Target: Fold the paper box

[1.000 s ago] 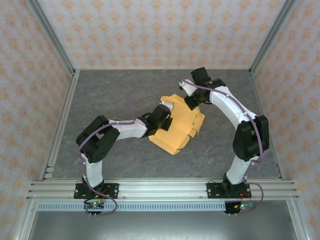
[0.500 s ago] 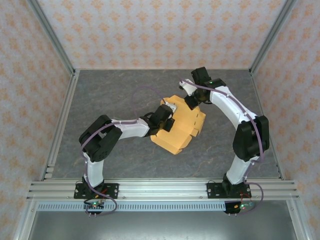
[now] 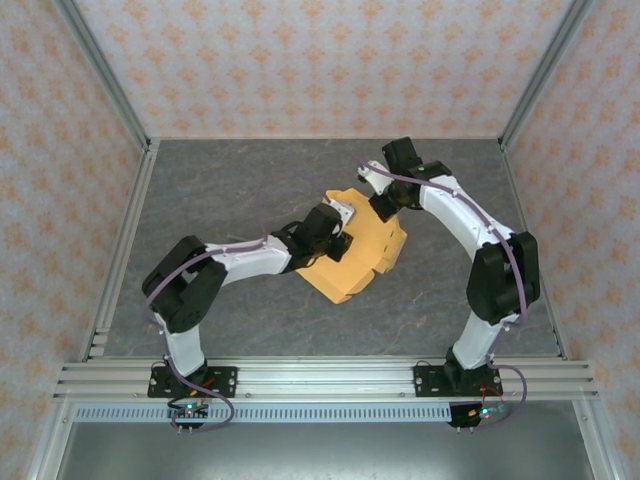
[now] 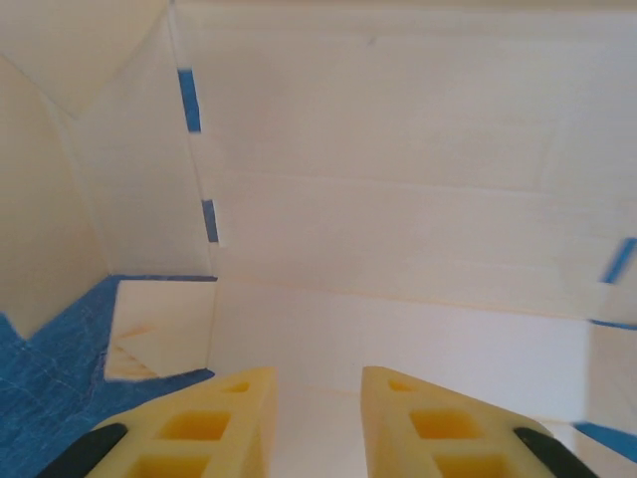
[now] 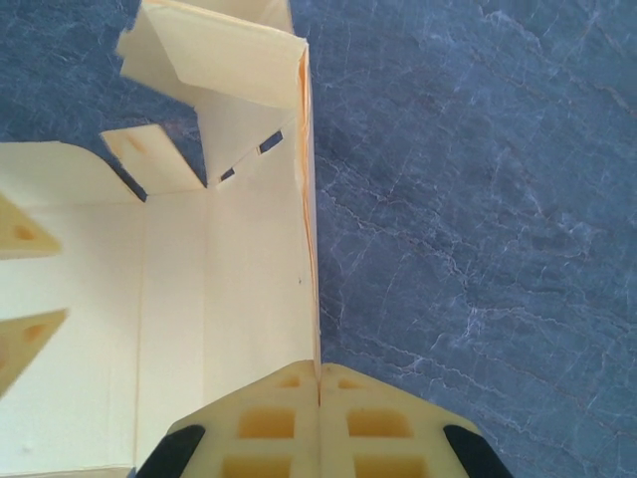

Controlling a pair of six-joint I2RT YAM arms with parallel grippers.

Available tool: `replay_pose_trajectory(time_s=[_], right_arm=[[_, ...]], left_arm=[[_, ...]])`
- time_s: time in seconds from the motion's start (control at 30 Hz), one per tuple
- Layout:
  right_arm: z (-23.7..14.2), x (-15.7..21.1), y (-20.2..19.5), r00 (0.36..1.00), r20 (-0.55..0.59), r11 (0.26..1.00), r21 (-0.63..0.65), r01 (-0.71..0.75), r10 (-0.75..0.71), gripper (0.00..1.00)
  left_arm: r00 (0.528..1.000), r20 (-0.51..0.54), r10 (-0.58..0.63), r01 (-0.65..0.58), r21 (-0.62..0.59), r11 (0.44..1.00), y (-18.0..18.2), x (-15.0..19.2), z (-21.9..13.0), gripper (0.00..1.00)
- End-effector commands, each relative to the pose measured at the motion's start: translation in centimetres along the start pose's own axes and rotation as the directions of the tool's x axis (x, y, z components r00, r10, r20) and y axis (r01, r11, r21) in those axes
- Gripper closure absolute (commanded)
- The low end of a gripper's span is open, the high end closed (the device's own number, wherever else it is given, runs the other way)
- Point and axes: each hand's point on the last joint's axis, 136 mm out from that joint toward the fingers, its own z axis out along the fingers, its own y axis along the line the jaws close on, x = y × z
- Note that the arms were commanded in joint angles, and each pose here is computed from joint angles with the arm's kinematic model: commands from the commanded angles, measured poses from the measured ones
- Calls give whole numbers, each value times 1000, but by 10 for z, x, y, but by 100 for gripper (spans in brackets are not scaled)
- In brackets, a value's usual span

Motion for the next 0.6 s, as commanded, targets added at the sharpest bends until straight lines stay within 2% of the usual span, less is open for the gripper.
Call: replay_pose_trajectory(time_s=[0.0,0.1,0.23,0.4,0.57], right_arm=[[-17,-10,-1,996,70,998,34,55,-57,100],[-18,-12,4,992,95,996,20,86,-88,100],[-20,-12,7,985,124,993,18,120,-121,100],[-19,-11,10,983,126,991,9,135,-135,100],[-18,-10,10,984,119,991,6,134,-133,100]], left_arm=[[999,20,-31,31,14,999,11,-8,-23,69],[998,34,-59,59,14,998,26,-11,-36,68],[992,48,-119,115,85,990,39,-22,-43,67],[993,35,-108,99,196,976,30,-44,-33,67],[993,1,-119,116,212,970,41,-56,-18,66]])
